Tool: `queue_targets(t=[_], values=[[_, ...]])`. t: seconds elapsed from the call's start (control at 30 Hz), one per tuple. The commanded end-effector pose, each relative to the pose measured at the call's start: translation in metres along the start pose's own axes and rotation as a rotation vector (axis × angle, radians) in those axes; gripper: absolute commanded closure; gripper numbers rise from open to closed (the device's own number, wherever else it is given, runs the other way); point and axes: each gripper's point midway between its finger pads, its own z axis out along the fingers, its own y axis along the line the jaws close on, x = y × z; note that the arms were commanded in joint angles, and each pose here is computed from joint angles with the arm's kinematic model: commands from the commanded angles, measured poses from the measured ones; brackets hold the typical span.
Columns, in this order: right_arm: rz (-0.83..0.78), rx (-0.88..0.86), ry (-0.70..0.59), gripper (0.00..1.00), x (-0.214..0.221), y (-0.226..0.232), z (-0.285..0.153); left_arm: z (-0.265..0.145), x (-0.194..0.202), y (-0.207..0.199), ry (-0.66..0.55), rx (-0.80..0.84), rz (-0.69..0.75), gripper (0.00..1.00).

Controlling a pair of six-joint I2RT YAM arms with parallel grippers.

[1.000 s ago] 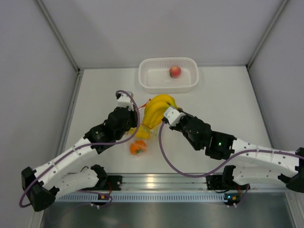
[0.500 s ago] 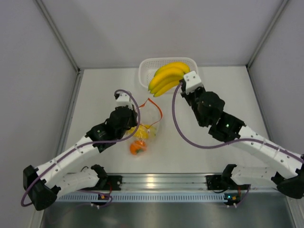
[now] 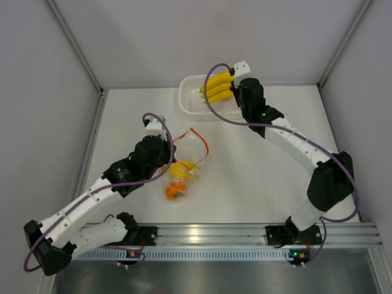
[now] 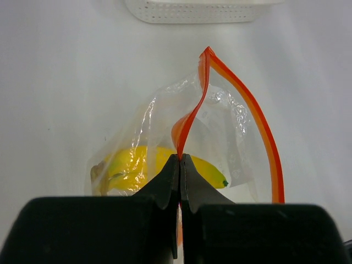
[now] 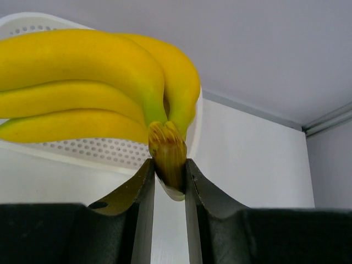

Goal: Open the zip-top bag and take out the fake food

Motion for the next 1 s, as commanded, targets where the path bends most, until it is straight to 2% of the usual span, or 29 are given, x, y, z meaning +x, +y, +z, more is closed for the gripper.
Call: queue_targets(t=[0.0,0.13,0.33,0.43,0.57,0.67,0.8,0.87,0.9,0.97], values=[[0.073,-0.025,-0.171,1.00,-0.053,0.005,0.025,-0.012,-0.017,-0.014,-0.019,0.065,-0.035,1.00],[0.024,-0.040,-0.127,1.00,-0.029,0.032,0.072,-0.012,-0.017,-0.020,-0.006,0.090,-0.039,1.00],[0.026,-0.057,-0.131,1.00,-0.024,0.050,0.118,-0.014,-0.020,-0.026,-0.003,0.120,-0.040,1.00],[0.029,-0.074,-0.144,0.93,-0.020,0.059,0.136,-0.017,-0.023,-0.028,-0.006,0.134,-0.040,1.00],[0.007,-0.101,-0.152,0.89,-0.014,0.072,0.155,-0.022,-0.027,-0.030,-0.020,0.150,-0.044,1.00],[-0.007,-0.103,-0.154,0.76,-0.011,0.077,0.166,-0.025,-0.030,-0.029,-0.029,0.154,-0.034,1.00],[-0.014,-0.094,-0.166,0.52,-0.016,0.074,0.165,-0.026,-0.031,-0.029,-0.034,0.157,-0.029,1.00],[-0.015,-0.091,-0.170,0.43,-0.023,0.069,0.160,-0.025,-0.031,-0.030,-0.033,0.158,-0.027,1.00],[-0.023,-0.092,-0.172,0.26,-0.025,0.068,0.158,-0.026,-0.032,-0.031,-0.032,0.164,-0.026,1.00],[-0.014,-0.082,-0.183,0.18,-0.034,0.058,0.146,-0.025,-0.031,-0.032,-0.029,0.166,-0.023,1.00]])
